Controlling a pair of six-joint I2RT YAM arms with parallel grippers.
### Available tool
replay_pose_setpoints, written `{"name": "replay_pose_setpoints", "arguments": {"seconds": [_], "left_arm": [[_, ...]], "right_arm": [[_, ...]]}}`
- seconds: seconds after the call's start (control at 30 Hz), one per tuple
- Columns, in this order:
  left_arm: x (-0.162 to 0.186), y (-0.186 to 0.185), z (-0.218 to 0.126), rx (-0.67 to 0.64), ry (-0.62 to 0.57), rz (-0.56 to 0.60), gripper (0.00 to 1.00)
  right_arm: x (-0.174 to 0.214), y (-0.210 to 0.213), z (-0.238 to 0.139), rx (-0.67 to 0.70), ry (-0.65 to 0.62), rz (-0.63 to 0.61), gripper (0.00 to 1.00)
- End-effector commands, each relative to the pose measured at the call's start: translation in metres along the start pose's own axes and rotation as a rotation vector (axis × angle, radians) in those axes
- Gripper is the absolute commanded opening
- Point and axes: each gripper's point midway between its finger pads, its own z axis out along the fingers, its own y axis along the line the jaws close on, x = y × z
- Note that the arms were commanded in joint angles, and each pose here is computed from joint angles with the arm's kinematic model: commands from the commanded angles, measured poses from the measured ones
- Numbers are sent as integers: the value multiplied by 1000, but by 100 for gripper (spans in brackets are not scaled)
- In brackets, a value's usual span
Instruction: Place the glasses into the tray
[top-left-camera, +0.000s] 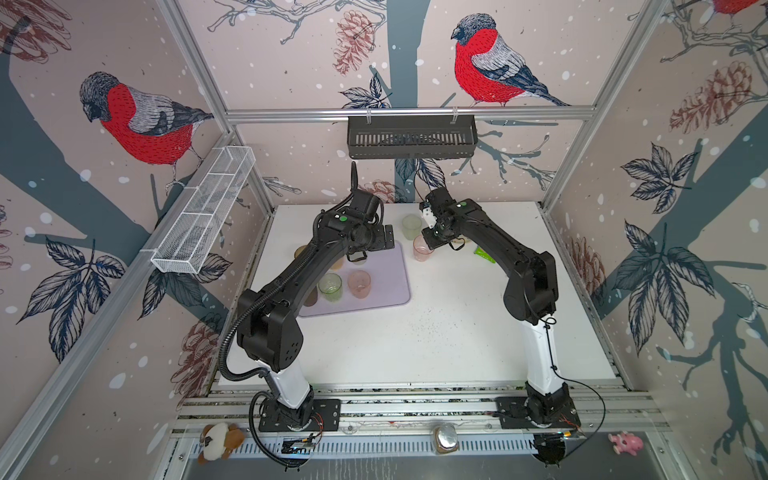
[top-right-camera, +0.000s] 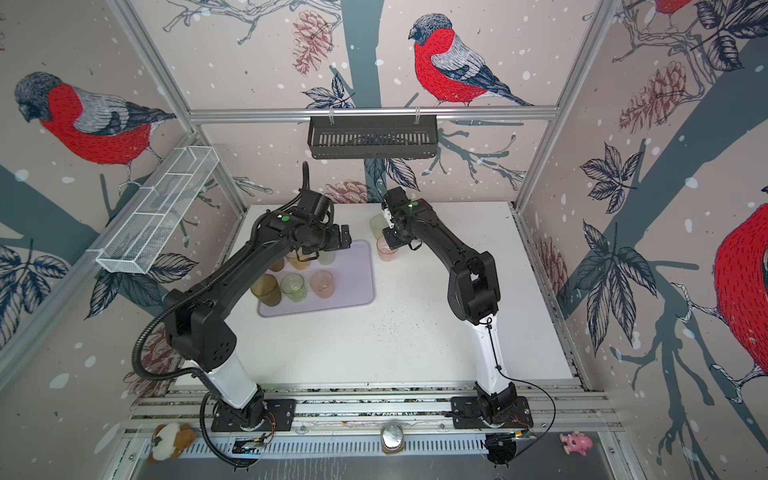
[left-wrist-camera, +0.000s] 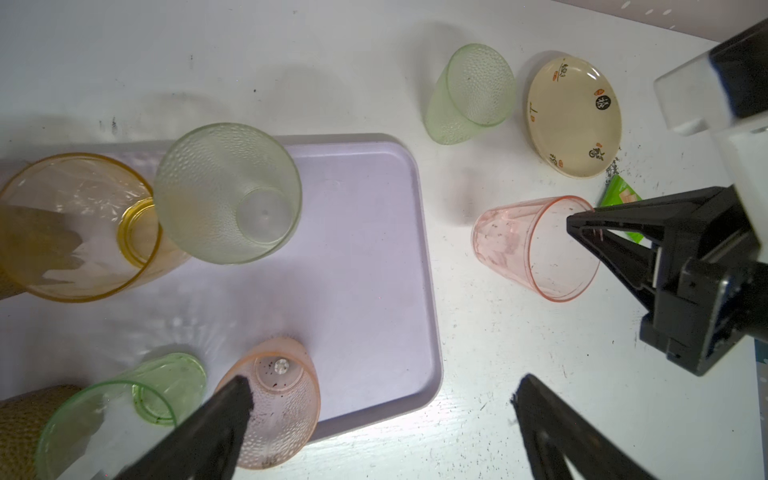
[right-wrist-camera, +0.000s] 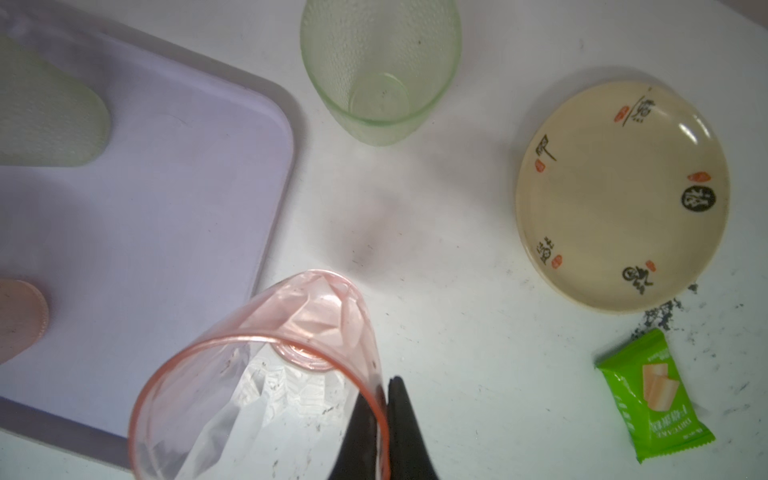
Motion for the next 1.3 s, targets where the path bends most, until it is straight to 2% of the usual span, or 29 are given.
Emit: {"name": "replay_pose_setpoints", "arguments": {"seconds": [0.0,0.7,0.97,1.27], "left_arm": [[-1,9,-9,-19,-18,-2,99],[16,54,-50,-143,-78,-14,99],[25,68,-67,-174,-134,-22,99],[30,73,-69,-191,-132,-38,99]], "right_arm": [[-1,7,0,18,20,-6,2],[-38,62,16,3,-78,-38,2],[-45,69,28,-14,-106,-14,3],[-54,76,39,-48,-140,13,3]]}}
